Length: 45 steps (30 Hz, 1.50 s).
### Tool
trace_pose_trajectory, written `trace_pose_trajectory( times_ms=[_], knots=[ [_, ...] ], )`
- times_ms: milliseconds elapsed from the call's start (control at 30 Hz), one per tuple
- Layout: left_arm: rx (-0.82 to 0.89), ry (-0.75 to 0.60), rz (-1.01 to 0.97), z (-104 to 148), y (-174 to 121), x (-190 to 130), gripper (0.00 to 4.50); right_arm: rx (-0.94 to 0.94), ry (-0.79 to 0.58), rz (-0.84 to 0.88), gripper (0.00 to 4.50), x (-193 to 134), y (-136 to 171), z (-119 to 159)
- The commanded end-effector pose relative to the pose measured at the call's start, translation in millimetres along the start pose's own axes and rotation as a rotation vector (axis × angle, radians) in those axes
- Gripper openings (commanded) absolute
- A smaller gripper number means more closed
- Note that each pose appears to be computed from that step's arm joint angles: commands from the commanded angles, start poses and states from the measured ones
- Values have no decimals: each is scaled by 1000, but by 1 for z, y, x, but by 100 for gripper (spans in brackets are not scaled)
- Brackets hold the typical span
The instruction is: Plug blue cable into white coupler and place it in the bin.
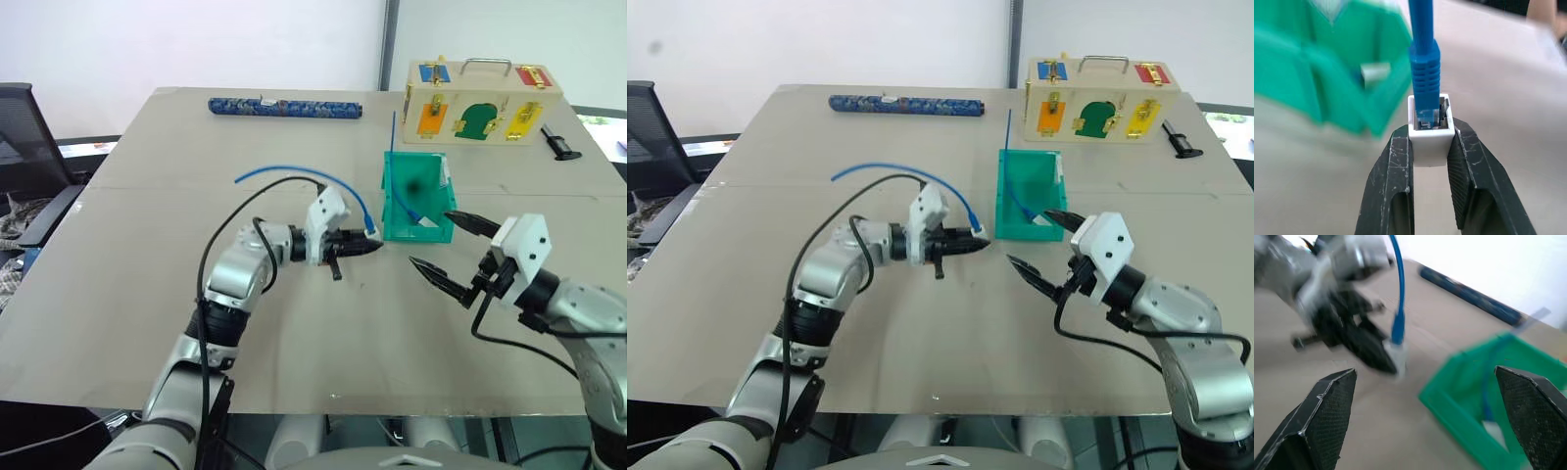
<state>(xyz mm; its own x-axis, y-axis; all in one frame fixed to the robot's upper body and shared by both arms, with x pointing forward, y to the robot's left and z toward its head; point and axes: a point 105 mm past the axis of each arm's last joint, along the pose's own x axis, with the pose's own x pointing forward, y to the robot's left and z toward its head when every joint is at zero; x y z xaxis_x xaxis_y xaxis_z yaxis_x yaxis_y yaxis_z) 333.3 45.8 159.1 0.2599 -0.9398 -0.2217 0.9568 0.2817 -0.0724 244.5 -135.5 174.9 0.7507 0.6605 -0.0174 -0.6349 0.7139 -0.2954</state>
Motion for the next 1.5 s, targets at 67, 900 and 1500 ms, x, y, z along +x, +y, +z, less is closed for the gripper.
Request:
trace_pose_trajectory(
  times_ms=[67,900,1500],
  knots=[
    [-101,-26,1,45,2,5,34,-7,3,-173,446,-25,-5,3],
    [-160,-184,98,83,13,-12,445,5,26,-320,450,-48,-19,-18],
    [-9,-186,313,-32,-13,-137,448,-36,117,-288,450,-87,-48,-34]
  ],
)
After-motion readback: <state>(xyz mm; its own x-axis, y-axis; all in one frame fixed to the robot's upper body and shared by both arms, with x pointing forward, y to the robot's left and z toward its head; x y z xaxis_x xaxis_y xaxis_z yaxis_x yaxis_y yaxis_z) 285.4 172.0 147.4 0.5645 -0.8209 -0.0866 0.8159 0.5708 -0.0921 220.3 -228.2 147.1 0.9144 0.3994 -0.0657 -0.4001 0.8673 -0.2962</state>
